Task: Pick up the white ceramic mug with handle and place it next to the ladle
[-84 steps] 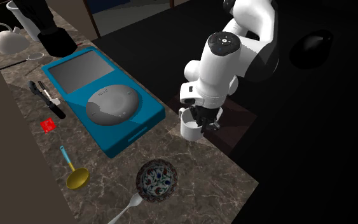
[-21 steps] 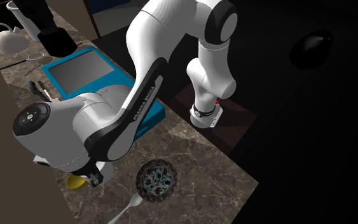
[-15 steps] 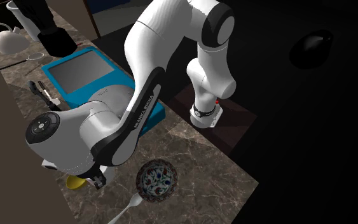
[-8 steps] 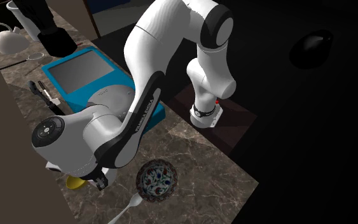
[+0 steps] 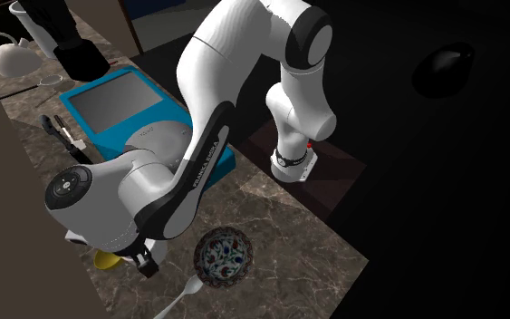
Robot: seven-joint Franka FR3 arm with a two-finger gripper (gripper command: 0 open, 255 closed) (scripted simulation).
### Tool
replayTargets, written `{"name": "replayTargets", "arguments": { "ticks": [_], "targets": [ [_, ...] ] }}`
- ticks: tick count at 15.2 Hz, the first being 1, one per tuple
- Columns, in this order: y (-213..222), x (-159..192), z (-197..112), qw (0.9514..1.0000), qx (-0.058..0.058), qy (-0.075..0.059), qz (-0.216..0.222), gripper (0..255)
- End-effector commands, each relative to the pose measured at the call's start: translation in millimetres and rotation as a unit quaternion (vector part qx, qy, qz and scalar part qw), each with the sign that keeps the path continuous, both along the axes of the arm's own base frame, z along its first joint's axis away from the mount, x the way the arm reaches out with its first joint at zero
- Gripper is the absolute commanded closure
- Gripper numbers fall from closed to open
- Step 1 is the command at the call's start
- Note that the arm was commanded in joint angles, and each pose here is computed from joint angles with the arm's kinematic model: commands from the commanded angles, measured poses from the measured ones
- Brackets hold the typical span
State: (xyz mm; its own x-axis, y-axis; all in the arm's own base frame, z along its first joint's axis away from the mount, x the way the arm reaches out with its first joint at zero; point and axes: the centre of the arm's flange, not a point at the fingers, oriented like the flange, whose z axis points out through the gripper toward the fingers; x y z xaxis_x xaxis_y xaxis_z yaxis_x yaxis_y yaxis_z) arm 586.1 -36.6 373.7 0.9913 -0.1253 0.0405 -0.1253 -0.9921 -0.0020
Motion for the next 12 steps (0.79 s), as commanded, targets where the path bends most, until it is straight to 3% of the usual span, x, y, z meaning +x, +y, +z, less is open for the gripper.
{"name": "replayTargets", "arguments": {
  "ticks": [1, 5, 12],
  "targets": [
    [0, 0, 0, 1.0000, 0.000, 0.000, 0.000, 0],
    [0, -2, 50, 1.0000, 0.000, 0.000, 0.000, 0],
    [0, -2, 50, 1.0000, 0.000, 0.000, 0.000, 0]
  ]
}}
